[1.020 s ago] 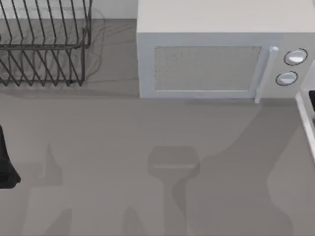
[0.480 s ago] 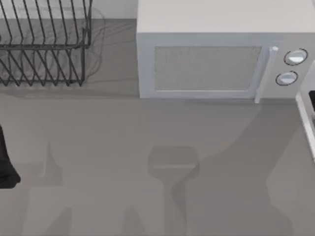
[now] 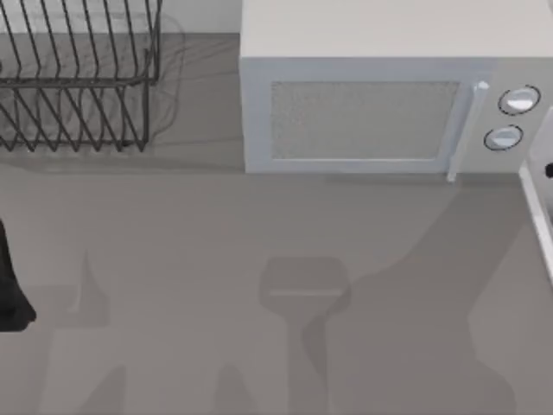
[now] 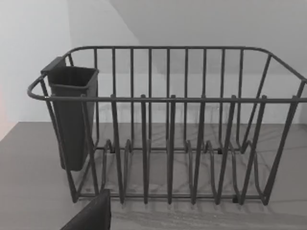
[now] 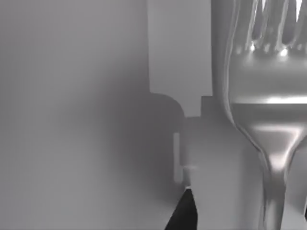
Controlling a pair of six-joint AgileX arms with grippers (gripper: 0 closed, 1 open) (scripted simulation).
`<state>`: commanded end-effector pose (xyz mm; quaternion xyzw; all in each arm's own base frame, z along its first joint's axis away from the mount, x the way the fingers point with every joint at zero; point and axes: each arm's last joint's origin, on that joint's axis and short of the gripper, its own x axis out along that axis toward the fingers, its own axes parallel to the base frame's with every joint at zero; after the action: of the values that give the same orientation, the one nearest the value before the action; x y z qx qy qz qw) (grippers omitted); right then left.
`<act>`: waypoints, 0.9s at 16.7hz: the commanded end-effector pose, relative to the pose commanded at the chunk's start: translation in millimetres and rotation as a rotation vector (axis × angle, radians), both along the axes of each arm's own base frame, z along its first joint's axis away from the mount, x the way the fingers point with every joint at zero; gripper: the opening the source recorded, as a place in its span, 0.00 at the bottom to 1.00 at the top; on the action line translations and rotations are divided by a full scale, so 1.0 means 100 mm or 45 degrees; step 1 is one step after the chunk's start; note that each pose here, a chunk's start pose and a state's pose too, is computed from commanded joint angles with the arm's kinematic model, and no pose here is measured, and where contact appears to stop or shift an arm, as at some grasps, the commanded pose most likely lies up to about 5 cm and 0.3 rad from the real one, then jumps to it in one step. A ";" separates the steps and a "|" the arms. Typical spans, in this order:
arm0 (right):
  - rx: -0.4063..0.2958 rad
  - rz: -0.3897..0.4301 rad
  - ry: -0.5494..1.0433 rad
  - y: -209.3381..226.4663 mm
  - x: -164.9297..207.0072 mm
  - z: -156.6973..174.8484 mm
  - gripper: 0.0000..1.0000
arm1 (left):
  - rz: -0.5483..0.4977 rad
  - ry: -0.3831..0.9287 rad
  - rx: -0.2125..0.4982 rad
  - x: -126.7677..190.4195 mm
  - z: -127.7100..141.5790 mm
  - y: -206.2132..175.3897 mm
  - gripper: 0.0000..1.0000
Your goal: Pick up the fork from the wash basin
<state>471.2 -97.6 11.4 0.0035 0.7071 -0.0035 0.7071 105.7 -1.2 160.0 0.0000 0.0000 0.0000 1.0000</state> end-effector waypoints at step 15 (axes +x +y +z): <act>-0.002 -0.006 -0.066 -0.01 0.12 0.59 0.00 | 0.000 0.000 0.000 0.00 0.00 0.00 1.00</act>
<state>483.6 -98.8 70.7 0.0046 0.6886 -0.0056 0.7251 105.7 -1.2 160.0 0.0000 0.0000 0.0000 1.0000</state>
